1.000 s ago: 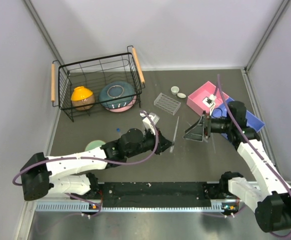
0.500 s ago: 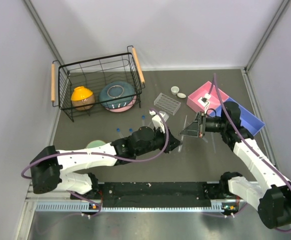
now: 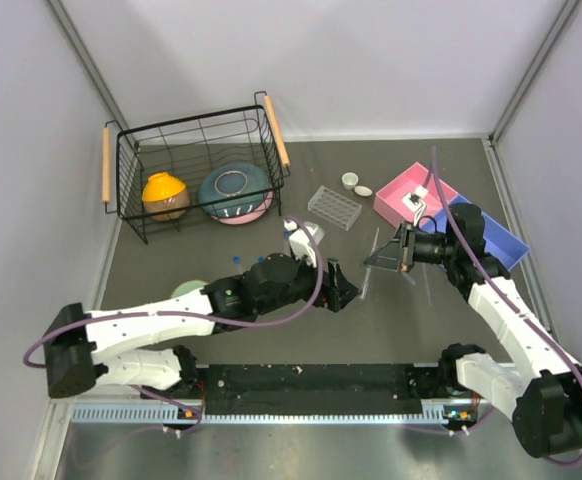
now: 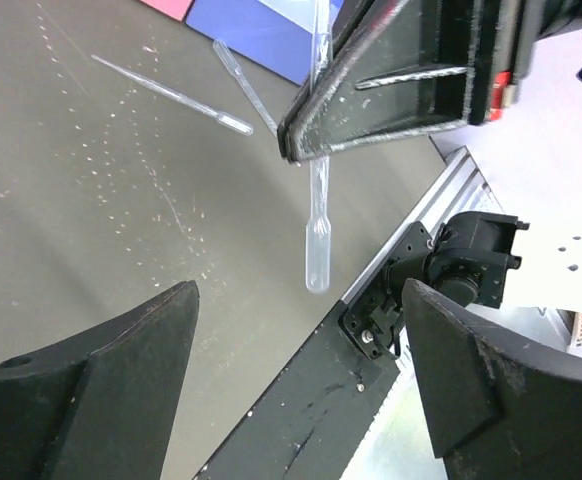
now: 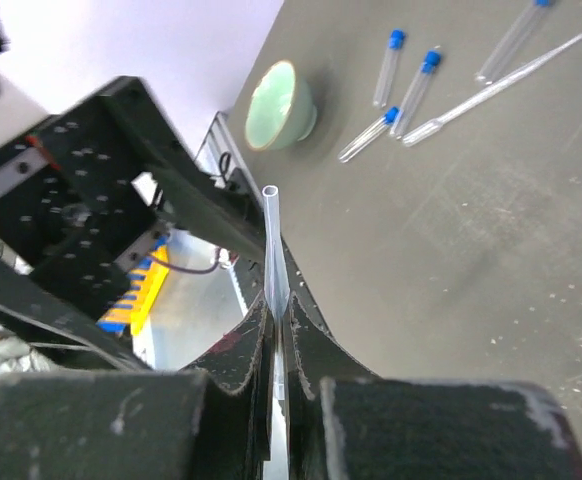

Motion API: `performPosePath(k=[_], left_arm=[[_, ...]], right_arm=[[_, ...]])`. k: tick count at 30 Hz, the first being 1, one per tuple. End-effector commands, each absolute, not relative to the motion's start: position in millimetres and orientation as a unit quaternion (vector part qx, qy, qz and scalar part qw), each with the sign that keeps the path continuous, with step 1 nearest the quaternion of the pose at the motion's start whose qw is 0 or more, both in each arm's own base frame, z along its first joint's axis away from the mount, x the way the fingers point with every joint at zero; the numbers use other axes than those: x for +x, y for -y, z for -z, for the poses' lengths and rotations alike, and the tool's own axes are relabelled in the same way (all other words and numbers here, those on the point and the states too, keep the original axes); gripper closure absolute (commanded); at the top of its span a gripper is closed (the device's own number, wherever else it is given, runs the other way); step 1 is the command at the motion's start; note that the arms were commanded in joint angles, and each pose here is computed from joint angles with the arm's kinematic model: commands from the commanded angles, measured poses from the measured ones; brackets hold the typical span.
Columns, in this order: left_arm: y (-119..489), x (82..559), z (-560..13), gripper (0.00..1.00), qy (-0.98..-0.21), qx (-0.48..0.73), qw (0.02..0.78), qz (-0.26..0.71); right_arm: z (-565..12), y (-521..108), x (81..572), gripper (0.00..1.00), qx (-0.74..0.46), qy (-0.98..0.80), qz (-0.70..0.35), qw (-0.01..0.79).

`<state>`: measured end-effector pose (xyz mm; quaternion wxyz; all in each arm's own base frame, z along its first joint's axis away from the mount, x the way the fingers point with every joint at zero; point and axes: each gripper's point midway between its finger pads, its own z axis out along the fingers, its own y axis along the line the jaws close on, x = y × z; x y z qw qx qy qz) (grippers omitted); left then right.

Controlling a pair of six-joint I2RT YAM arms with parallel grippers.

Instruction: Organize the chemistry lab equipment

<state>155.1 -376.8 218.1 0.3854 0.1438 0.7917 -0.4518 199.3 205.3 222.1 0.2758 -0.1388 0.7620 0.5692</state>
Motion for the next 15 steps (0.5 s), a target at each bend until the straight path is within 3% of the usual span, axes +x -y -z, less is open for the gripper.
performPosePath(k=[1,9,15], left_arm=[[339.5,154.8,-238.4,0.05,-0.782,0.164,0.433,0.417],[269.4,150.1,-164.8,0.01,-0.839,0.142,0.422,0.313],[251.0,142.8,-140.9,0.01,-0.850,0.109,0.409,0.314]], right_arm=[[-242.2,-190.0,222.8,1.00,-0.148,-0.762,-0.526,0.348],[-243.9,-127.4,311.5,1.00,-0.096,-0.826,-0.346,0.435],[-245.9,-89.3,377.9,1.00,-0.093,-0.848,-0.236,0.465]])
